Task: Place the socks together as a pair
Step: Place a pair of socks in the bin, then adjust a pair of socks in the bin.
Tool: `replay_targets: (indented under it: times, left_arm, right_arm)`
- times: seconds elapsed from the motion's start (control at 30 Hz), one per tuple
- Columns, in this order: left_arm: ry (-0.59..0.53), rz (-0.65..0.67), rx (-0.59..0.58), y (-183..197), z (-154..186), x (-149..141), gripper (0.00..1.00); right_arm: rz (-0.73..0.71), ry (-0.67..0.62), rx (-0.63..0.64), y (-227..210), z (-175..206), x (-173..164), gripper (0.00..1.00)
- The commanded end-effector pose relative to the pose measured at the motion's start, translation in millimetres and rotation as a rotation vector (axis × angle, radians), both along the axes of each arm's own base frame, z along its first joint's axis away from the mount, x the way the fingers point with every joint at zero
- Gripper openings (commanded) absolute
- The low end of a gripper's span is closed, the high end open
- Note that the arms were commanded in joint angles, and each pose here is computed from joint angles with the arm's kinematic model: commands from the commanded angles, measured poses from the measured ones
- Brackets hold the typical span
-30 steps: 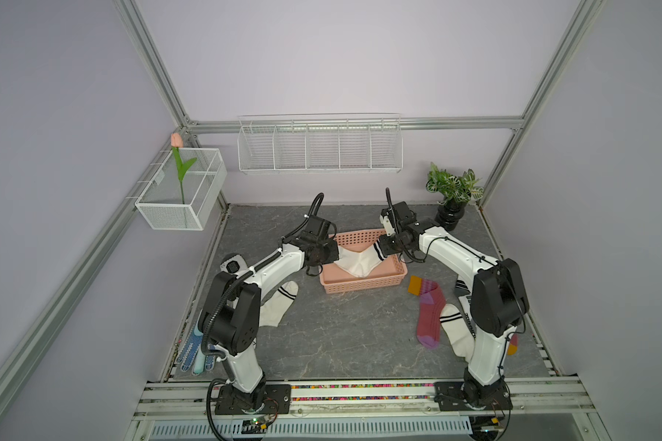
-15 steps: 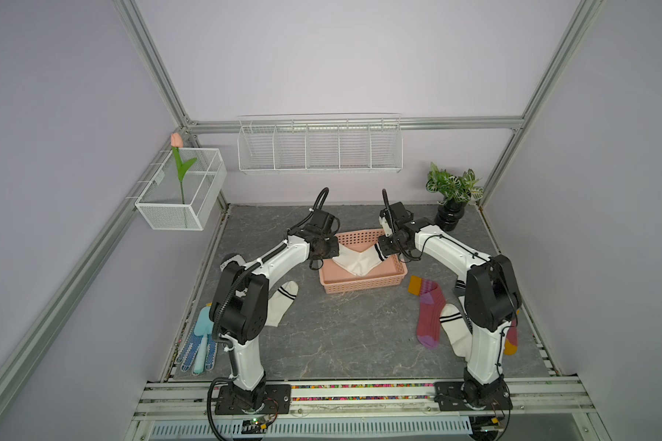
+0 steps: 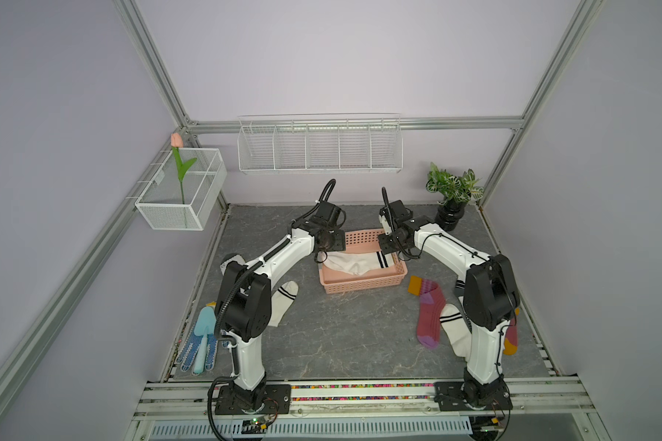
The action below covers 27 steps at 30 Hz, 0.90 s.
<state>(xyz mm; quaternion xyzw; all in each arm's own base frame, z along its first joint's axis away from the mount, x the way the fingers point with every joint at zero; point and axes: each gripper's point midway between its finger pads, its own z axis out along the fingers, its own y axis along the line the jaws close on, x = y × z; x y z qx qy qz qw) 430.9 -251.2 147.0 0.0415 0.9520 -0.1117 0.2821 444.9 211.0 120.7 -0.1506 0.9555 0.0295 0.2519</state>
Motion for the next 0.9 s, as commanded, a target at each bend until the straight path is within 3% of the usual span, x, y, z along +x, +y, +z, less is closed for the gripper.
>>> replay_targets:
  times: [0.0, 0.1, 0.2, 0.37, 0.6, 0.87]
  left_arm:
    - [-0.026, 0.03, 0.0, 5.4, 21.7, 1.0, 0.69]
    - [-0.007, 0.04, -0.021, 3.9, 20.9, -2.0, 0.64]
    - [-0.011, 0.065, -0.053, 6.1, 22.7, -6.6, 0.62]
    - [-0.044, 0.203, -0.057, 41.8, 28.1, -4.6, 0.6]
    - [-0.026, 0.242, -0.04, 57.1, 18.1, -10.8, 0.64]
    - [0.049, 0.232, -0.044, 54.3, -9.5, -10.6, 0.56]
  right_arm:
    - [0.005, -0.07, 0.037, -0.2, 32.8, -3.1, 0.45]
    - [0.019, -0.047, 0.066, 7.0, 29.2, -7.3, 0.43]
    - [0.055, -0.003, 0.055, 24.2, 14.2, -17.0, 0.34]
    - [0.12, 0.057, 0.031, 61.5, -16.6, -26.9, 0.2]
    - [0.14, 0.114, 0.016, 85.7, -52.6, -22.0, 0.16]
    - [0.112, 0.138, -0.005, 80.3, -77.4, -13.3, 0.15]
